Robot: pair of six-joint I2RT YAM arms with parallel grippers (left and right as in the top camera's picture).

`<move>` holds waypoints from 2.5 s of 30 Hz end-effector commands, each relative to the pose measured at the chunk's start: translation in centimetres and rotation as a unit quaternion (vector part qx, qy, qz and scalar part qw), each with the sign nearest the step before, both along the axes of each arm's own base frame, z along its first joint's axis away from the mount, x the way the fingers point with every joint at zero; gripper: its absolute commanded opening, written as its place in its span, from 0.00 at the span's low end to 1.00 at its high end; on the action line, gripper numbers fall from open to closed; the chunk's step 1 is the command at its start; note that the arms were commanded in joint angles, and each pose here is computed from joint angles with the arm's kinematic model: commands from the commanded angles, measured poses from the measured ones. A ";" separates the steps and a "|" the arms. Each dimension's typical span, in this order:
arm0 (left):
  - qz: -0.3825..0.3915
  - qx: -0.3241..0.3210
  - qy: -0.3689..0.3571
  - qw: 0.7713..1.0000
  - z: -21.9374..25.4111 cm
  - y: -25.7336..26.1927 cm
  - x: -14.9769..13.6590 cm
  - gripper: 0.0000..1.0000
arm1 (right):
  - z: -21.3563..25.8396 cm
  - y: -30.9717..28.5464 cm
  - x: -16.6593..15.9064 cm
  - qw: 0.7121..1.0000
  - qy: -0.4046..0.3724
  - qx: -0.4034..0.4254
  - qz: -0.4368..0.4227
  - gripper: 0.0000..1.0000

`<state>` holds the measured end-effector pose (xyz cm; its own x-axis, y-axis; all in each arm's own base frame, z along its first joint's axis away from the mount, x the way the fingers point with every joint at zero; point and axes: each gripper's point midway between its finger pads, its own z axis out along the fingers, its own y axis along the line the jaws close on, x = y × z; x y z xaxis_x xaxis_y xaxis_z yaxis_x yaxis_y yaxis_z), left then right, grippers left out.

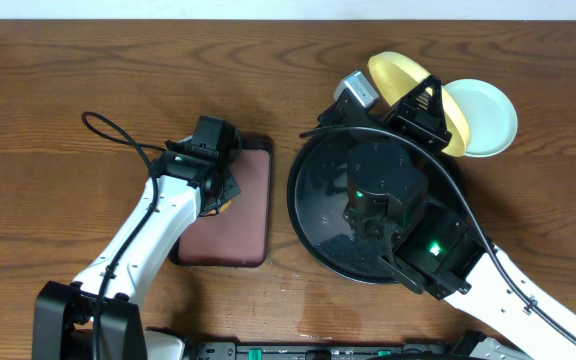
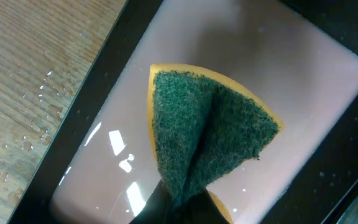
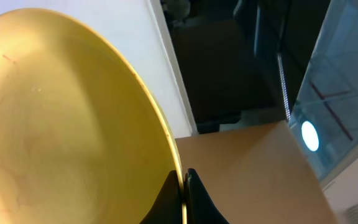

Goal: Clean dirty plates on tray and stack at the side
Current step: 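Lift the yellow plate with the right gripper and carry it toward the stack, then lower the yellow plate onto the green plate stack with right gripper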

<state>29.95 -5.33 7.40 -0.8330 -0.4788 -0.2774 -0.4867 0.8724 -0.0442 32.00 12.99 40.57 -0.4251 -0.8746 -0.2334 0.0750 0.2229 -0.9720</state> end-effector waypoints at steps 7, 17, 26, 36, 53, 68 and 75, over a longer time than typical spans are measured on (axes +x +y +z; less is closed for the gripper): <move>-0.003 0.004 0.004 1.000 -0.2 0.2 -0.1 0.07 | -3.7 0.1 0.7 0.990 -0.005 0.142 0.021 0.01; -0.004 0.003 0.004 1.000 -0.2 0.2 -0.1 0.07 | -12.5 -4.9 3.9 0.982 0.052 0.154 -0.097 0.01; -0.004 0.003 0.004 1.000 -0.2 0.2 -0.1 0.07 | -14.1 0.0 6.7 0.950 0.112 0.288 0.044 0.01; -0.004 0.004 0.005 1.000 -0.3 0.2 -0.1 0.07 | -18.9 -7.3 9.1 0.737 0.114 0.662 -0.079 0.01; -0.004 0.001 -0.005 1.000 -0.1 0.1 0.3 0.08 | -29.3 -28.7 10.0 0.564 -0.041 0.751 -0.341 0.02; -0.006 0.001 -0.007 1.000 -0.3 0.1 0.5 0.07 | -28.7 -23.0 12.6 0.517 0.065 0.827 -0.213 0.85; -0.006 0.005 0.006 1.000 -1.7 0.1 0.3 0.08 | -20.8 -19.2 9.8 0.536 0.072 0.828 -0.145 0.91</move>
<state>30.78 -5.57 6.92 -0.8249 -0.4811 -0.2969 -0.4850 0.8720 -0.0655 42.61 -9.03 15.34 -0.5934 0.6542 -0.4688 0.4182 0.7483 0.5149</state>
